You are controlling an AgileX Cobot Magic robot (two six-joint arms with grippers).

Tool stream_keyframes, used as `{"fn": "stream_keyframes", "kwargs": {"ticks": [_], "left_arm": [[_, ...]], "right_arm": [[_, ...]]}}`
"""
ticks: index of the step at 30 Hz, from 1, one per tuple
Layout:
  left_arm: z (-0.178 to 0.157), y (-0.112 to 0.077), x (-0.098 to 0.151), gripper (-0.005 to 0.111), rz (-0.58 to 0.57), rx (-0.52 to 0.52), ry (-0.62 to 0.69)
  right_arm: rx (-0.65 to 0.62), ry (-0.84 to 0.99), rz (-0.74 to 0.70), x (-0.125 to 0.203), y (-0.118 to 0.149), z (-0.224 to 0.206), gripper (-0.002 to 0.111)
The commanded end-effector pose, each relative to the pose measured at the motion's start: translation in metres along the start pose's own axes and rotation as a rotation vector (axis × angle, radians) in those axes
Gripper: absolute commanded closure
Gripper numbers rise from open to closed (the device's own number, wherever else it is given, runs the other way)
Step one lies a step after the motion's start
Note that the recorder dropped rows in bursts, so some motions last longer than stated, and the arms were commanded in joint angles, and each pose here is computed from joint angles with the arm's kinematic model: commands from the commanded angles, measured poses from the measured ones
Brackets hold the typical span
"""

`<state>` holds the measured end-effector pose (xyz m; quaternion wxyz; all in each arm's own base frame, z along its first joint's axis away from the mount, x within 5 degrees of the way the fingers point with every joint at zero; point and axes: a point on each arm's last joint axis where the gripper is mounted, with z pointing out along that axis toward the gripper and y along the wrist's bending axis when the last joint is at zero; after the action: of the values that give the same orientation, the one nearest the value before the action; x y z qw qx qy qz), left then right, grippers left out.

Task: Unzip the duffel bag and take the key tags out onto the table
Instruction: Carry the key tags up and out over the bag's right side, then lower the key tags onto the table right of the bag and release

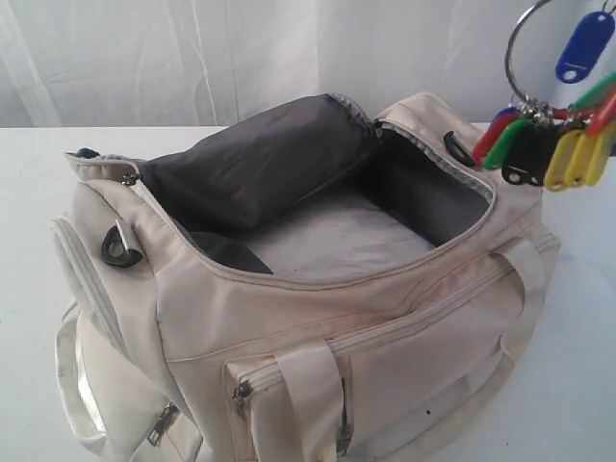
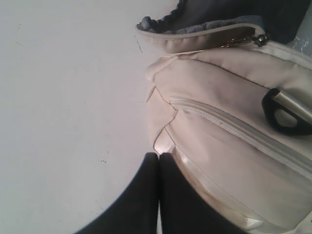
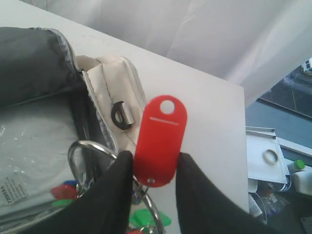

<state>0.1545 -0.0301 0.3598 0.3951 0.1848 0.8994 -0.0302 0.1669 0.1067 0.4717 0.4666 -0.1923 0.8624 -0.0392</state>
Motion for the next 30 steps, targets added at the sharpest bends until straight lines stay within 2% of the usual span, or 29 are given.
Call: {"fn": "stream_keyframes", "kwargs": {"ticks": [1,11,24,30], "left_arm": [[-0.001,-0.002,0.001,0.107,-0.008,0.015,-0.002],[-0.001,-0.002,0.001,0.107,-0.01,0.018,-0.003],[-0.001,-0.002,0.001,0.107,-0.011,0.019,-0.001],[-0.001,-0.003,0.001,0.107,-0.018,0.028,-0.004]], "right_arm": [[0.015,-0.007,0.029,0.012,-0.008,-0.008,0.108],[0.045,0.118,0.043,0.058,-0.002,0.014,0.108],[0.209,0.434,0.066,0.13,-0.014,0.068,0.108],[0.152,0.494,0.054,0.157,-0.001,0.104,0.108]]}}
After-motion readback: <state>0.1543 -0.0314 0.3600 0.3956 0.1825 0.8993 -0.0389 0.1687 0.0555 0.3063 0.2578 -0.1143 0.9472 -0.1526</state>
